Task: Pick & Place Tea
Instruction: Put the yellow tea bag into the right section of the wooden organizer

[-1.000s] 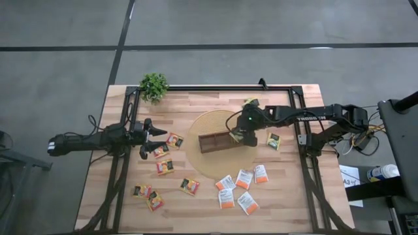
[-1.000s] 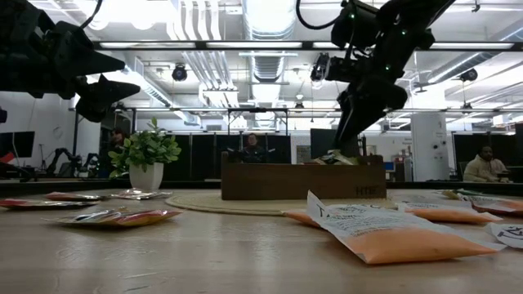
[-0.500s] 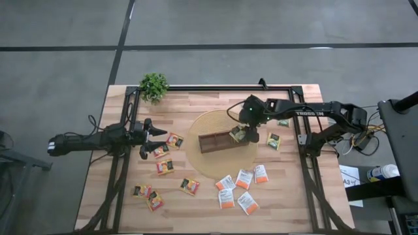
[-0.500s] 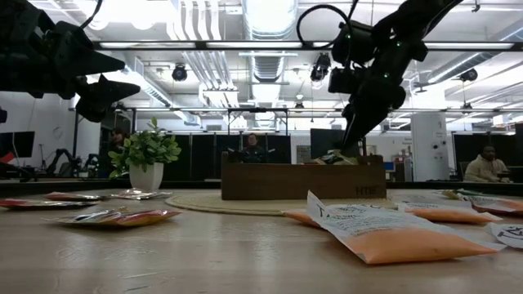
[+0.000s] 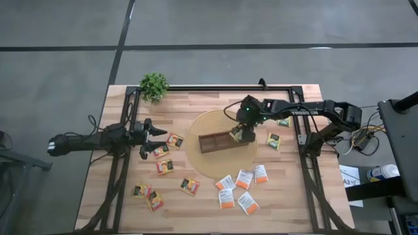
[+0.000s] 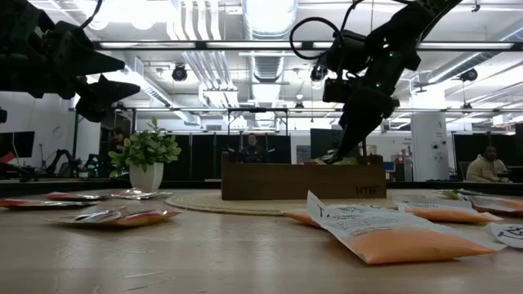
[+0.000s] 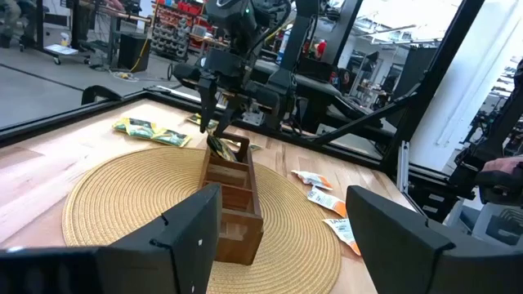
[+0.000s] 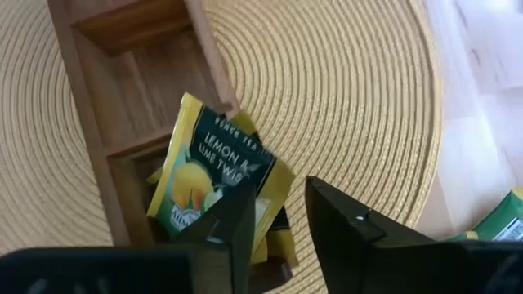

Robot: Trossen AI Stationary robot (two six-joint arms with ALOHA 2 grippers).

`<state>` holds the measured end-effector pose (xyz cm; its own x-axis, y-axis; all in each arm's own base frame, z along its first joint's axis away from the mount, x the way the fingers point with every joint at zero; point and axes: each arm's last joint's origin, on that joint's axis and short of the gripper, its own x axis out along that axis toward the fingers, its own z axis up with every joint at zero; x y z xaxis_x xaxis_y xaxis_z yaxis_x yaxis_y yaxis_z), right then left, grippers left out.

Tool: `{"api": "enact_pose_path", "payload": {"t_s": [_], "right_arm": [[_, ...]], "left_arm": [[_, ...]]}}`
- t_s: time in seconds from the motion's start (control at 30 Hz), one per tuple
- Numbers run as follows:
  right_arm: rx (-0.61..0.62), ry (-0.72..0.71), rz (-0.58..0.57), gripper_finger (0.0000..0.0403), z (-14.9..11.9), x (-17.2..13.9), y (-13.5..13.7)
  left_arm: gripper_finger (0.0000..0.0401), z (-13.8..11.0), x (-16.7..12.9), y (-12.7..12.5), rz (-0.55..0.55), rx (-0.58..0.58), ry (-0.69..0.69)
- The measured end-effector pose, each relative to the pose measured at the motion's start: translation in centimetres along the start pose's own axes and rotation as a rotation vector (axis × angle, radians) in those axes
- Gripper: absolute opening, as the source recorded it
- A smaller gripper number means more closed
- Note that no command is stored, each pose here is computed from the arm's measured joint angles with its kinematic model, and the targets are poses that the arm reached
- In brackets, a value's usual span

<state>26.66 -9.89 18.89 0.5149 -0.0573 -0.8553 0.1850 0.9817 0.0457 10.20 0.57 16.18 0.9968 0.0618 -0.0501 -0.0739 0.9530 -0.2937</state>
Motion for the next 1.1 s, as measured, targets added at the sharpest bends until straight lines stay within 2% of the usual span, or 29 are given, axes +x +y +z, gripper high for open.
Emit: {"api": "enact_pose_path", "payload": {"t_s": [0.33,0.53,0.87,1.1], "right_arm": [[0.028,-0.009,0.002,0.0054,0.1,0.0,0.0],[0.107,-0.011,0.007,0.0014,0.1,-0.1,0.0],[0.183,-0.068,-0.025,0.0008,0.0,-1.7,0.2],[0.247,-0.105,-0.056,0.0008,-2.2,-2.9,0.6]], "left_arm": [[0.0257,0.0,0.0,0.0,0.0,0.0,0.0],[0.0257,0.0,0.0,0.0,0.0,0.0,0.0],[0.0257,0.0,0.0,0.0,0.0,0.0,0.0],[0.0257,0.0,0.0,0.0,0.0,0.0,0.0]]}}
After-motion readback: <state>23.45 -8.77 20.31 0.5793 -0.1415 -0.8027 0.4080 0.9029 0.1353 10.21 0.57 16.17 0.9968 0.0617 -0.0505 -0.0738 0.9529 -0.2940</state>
